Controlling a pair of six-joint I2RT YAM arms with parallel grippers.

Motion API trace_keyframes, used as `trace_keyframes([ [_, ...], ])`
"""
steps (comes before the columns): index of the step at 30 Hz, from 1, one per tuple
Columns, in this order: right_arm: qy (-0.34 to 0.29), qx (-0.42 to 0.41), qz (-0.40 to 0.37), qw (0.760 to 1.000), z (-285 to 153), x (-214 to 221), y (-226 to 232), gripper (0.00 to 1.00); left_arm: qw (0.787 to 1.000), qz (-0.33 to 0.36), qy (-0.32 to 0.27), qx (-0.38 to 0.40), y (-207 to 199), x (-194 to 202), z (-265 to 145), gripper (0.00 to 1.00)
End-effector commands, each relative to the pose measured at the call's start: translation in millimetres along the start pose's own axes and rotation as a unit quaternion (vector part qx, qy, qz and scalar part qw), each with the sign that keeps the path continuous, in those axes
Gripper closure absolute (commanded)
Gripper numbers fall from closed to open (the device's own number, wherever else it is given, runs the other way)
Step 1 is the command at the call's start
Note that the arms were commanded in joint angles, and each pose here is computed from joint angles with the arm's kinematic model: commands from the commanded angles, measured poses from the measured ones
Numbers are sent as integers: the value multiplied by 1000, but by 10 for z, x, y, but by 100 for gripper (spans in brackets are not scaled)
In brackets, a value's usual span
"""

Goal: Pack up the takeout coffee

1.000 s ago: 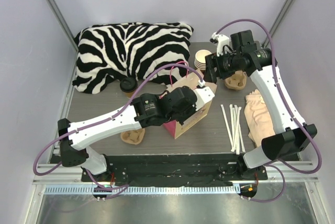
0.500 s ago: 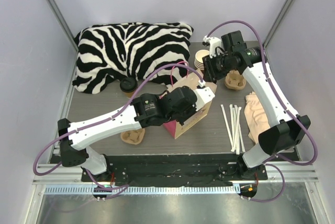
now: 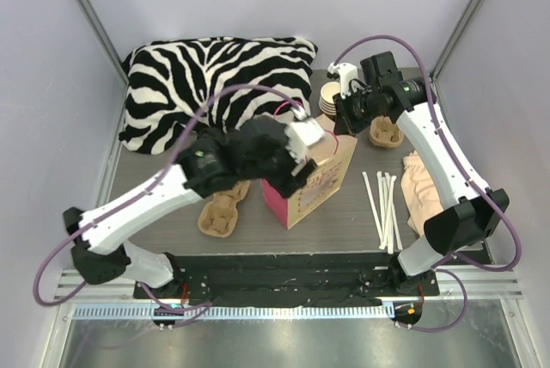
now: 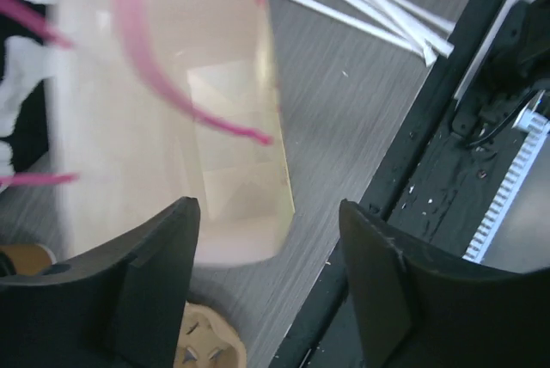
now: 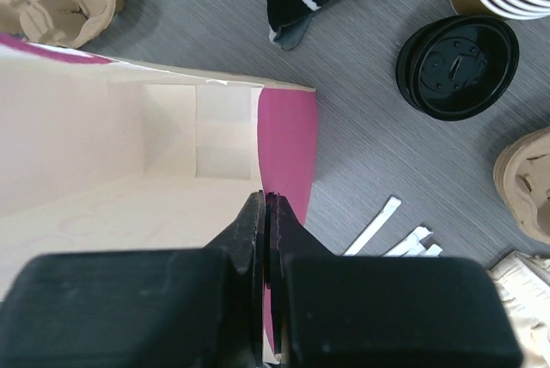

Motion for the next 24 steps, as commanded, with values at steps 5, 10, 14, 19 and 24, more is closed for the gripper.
trace_keyframes([
  [5,-12,-39,-58,997,-151,60,129,99,977,-75,-198,5,623,-325,-1391,0],
  [10,-16,-68,-89,994,-186,69,186,99,981,-148,-100,-70,1081,235,-1387,0],
  [14,-6,-84,-115,990,-209,118,206,99,979,-196,-50,-1,1354,830,-1204,0],
  [19,-1,-95,-150,984,-267,208,231,99,978,-200,-40,30,1811,1351,-1000,3],
  [24,-5,-91,-179,980,-307,242,240,99,989,-130,42,60,2015,1565,-700,2],
])
Point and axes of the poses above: each gripper's point midway between its finger pads, its own z axis out along the fingers, its own y axis along the line the jaws close on, x = y × z, the point moved 6 cm from there along -z, back along the fingers, and after that the axes turned 9 degrees about z, right-handed, at the moved point
